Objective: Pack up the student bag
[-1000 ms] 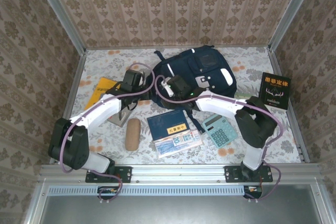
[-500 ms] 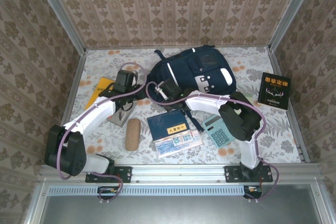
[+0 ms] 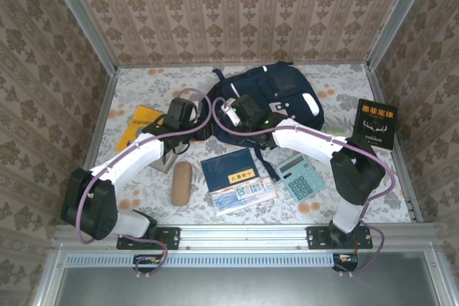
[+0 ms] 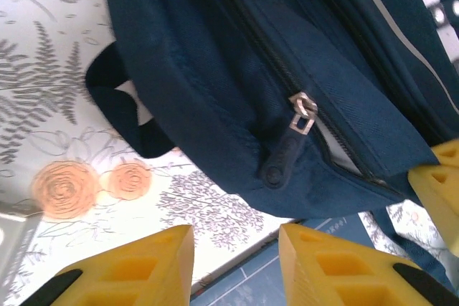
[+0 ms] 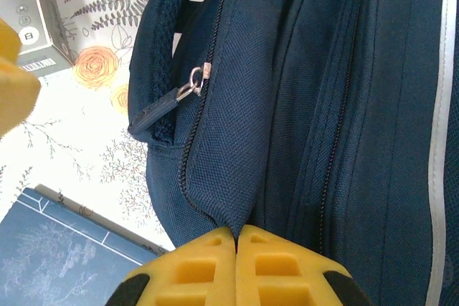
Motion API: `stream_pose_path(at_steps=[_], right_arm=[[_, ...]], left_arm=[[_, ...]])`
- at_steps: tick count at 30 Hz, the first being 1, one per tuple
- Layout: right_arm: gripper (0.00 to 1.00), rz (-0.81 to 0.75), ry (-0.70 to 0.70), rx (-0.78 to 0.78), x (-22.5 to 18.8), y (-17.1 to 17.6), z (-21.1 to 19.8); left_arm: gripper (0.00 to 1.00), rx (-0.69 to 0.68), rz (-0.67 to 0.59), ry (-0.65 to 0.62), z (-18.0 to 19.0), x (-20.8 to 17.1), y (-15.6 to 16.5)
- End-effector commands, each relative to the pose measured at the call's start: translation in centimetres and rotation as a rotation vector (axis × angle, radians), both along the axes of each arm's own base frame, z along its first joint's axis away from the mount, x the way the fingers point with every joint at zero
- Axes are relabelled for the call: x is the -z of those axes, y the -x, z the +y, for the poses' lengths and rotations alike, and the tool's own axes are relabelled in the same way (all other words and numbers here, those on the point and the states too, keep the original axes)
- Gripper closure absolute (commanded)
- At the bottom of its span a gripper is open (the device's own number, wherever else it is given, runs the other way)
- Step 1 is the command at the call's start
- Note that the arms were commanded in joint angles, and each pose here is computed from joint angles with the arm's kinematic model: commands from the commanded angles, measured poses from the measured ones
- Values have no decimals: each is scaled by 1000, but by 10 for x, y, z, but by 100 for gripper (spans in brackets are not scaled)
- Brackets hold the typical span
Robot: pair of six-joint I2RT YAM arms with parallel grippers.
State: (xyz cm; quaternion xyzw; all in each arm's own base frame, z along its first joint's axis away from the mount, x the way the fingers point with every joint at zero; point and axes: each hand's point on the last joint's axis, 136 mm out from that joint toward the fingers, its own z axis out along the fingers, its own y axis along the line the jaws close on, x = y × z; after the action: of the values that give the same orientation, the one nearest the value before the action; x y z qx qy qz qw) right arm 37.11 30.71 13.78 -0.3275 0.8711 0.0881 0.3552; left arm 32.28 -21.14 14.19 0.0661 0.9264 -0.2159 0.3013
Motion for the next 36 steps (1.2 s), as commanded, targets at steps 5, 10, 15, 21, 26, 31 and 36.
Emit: stream_pose_path(at_steps=[5, 10, 15, 21, 26, 31, 36], right_arm=[[100, 10, -93, -19, -31, 5, 3], [100, 27, -127, -19, -36, 6, 4], [100, 41, -159, -25, -40, 7, 6], [100, 48, -182, -32, -44, 8, 8], [100, 59, -195, -29, -44, 8, 6], [100, 64, -206, -22, -45, 6, 1], [100, 66, -199, -7, -42, 7, -9]], left_arm=[[61, 105, -110, -150, -24, -4, -9], [61, 127, -116, -215, -32, 9, -16], [61, 129, -122, -273, -35, 16, -22], [61, 131, -114, -321, -37, 27, -27], [72, 128, -121, -380, -38, 29, -31], [96, 123, -120, -409, -35, 29, -30], [100, 95, -120, -405, -26, 22, -33]])
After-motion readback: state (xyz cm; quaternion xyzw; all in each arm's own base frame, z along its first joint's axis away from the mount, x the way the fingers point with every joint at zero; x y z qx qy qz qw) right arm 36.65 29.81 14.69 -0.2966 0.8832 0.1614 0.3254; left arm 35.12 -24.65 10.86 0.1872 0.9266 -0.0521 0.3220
